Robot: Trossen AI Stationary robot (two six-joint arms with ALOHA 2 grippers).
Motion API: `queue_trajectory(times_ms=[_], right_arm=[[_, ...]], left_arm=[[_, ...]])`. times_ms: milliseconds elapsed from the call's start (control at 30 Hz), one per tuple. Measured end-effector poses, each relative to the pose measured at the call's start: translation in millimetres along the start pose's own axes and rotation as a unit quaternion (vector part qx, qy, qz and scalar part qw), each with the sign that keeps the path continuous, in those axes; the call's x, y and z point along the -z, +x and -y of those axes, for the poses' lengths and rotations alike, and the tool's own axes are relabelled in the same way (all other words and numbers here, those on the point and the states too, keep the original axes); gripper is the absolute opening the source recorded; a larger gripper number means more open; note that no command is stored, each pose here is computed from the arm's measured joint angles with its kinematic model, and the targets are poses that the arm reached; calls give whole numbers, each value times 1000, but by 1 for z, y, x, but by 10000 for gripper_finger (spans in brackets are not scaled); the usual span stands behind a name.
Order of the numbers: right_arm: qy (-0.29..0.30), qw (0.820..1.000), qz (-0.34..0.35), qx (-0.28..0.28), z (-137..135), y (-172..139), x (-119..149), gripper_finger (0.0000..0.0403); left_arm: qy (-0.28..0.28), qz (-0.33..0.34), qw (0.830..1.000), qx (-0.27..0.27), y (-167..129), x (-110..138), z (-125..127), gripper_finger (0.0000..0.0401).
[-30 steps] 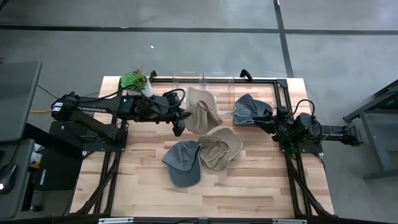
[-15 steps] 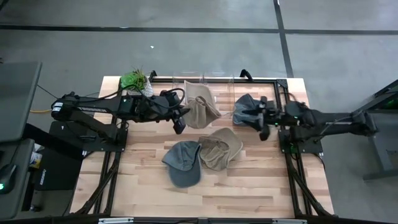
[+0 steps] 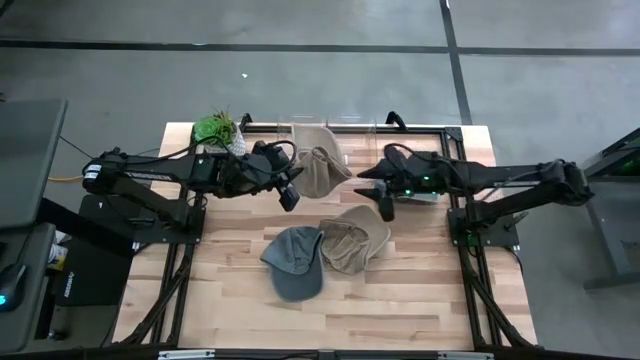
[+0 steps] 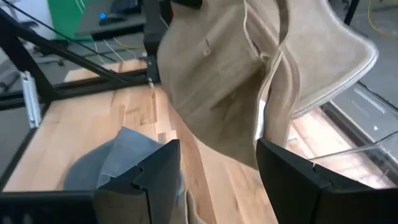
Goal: Pick & Place hat
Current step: Put the left brown cap into the right transparent bin
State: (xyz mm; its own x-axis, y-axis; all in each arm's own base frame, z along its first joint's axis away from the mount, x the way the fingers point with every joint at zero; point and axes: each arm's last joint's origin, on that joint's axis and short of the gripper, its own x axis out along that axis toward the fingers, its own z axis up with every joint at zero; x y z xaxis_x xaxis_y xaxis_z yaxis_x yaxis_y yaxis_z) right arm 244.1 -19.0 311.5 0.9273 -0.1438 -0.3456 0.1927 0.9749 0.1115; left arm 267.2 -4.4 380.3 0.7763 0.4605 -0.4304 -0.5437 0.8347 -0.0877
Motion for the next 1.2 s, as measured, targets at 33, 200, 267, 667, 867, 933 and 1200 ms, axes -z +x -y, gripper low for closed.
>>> queue_trajectory(times_ms=[33, 200, 267, 667, 867, 933, 1200], right_arm=[[3, 1000, -6, 4, 2, 3, 0, 208], [25, 1000, -3, -2, 10, 14, -4, 232], [28, 1000, -1, -1, 13, 16, -5, 248], [35, 999, -12, 2, 40, 24, -4, 296], [45, 999, -9, -10, 47, 38, -1, 296], [49, 999, -7, -12, 49, 42, -1, 296], [62, 998, 2, -32, 52, 60, 3, 296]], left_arm=[[0, 0, 1000, 0, 0, 0, 0, 0], [1, 1, 1000, -2, 0, 0, 0, 0], [1, 0, 1000, -2, 0, 0, 0, 0], [2, 0, 1000, -2, 0, 0, 0, 0], [13, 3, 1000, -9, 0, 0, -1, 0], [13, 3, 1000, -9, 0, 0, -1, 0], [13, 4, 1000, -13, 0, 0, -1, 0]])
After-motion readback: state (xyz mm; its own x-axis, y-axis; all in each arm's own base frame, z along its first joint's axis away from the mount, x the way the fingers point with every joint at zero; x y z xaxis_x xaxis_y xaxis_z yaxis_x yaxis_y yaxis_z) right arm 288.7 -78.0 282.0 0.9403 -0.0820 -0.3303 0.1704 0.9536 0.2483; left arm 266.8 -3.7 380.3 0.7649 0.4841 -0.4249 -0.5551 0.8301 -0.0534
